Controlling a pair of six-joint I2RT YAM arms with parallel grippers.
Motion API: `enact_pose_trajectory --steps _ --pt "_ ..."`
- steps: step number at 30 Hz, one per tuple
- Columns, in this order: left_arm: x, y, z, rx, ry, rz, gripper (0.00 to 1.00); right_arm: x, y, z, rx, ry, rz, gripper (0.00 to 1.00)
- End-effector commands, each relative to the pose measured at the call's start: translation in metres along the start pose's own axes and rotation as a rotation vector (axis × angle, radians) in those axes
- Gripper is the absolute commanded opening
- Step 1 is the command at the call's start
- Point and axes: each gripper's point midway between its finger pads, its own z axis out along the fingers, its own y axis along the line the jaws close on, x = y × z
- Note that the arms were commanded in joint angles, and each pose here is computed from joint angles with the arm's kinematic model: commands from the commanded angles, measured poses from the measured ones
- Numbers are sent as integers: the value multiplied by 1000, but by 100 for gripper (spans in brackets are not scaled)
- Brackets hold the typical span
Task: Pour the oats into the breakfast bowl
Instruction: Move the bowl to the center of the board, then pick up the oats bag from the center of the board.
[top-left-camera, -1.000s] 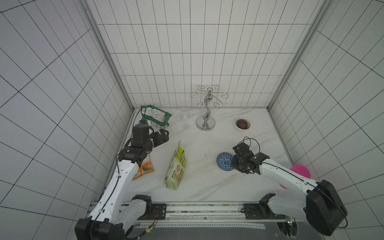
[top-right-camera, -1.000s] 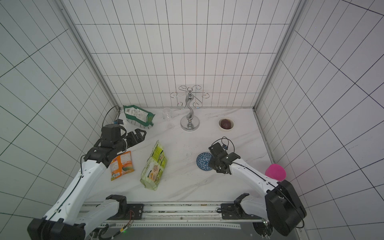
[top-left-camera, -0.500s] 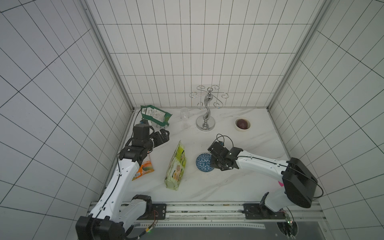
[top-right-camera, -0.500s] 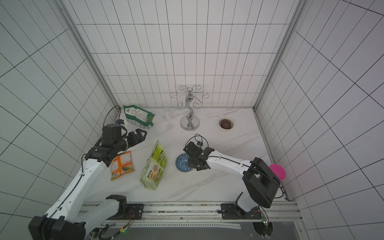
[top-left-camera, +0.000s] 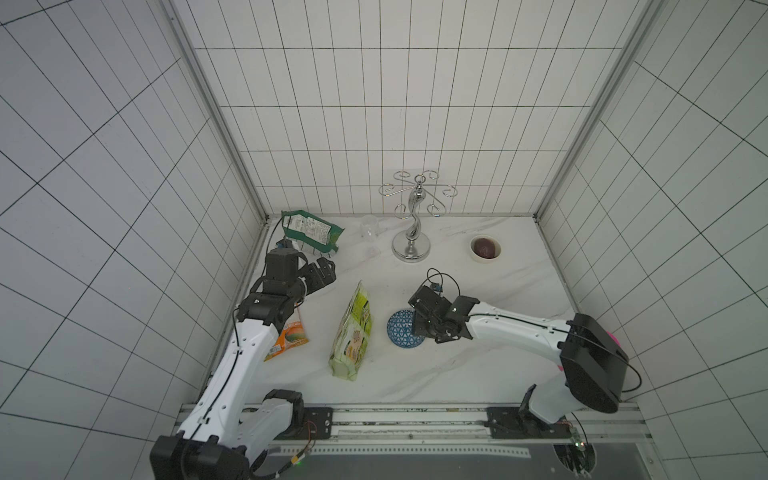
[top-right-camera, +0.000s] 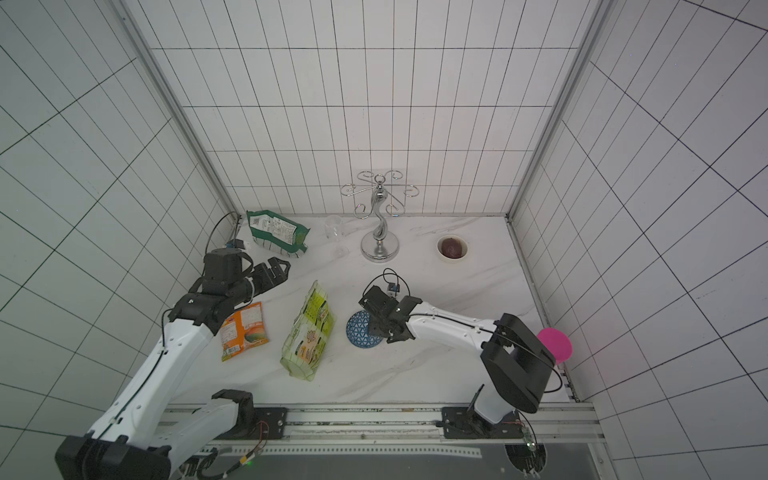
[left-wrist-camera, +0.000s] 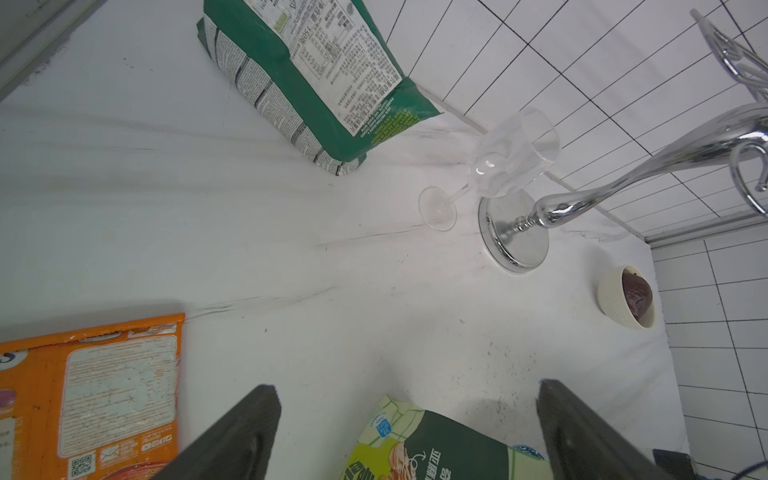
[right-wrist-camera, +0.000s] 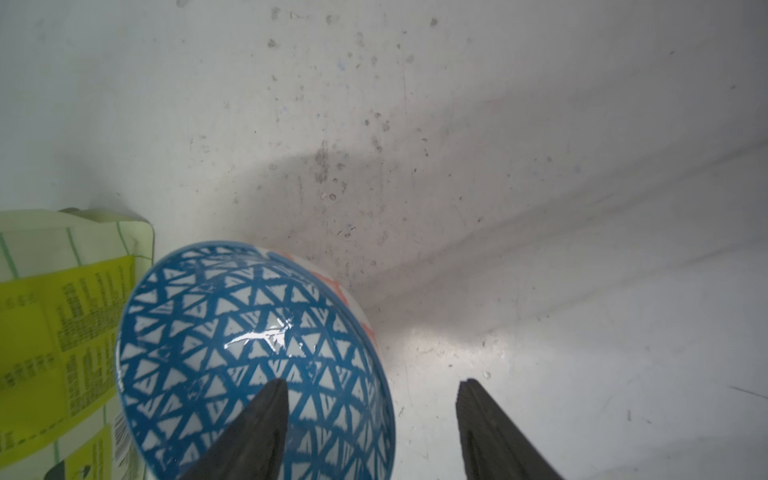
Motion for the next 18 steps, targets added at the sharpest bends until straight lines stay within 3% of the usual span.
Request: enact_pose_trajectory --steps 1,5,10,13,18 --pt "-13 11 -12 -63 -81 -17 98 -13 19 -40 -71 -75 -16 72" --pt "-21 21 -20 -108 -133 -38 98 -25 70 -99 -246 -157 -45 89" --pt "-30 39 -31 -201 -209 -73 99 -22 126 -135 -349 -176 -85 96" --pt "-36 54 -41 -276 -268 -100 99 -22 152 -142 -350 -188 -105 100" --pt "-41 68 -54 -346 -332 -127 99 -22 186 -123 -298 -175 -131 99"
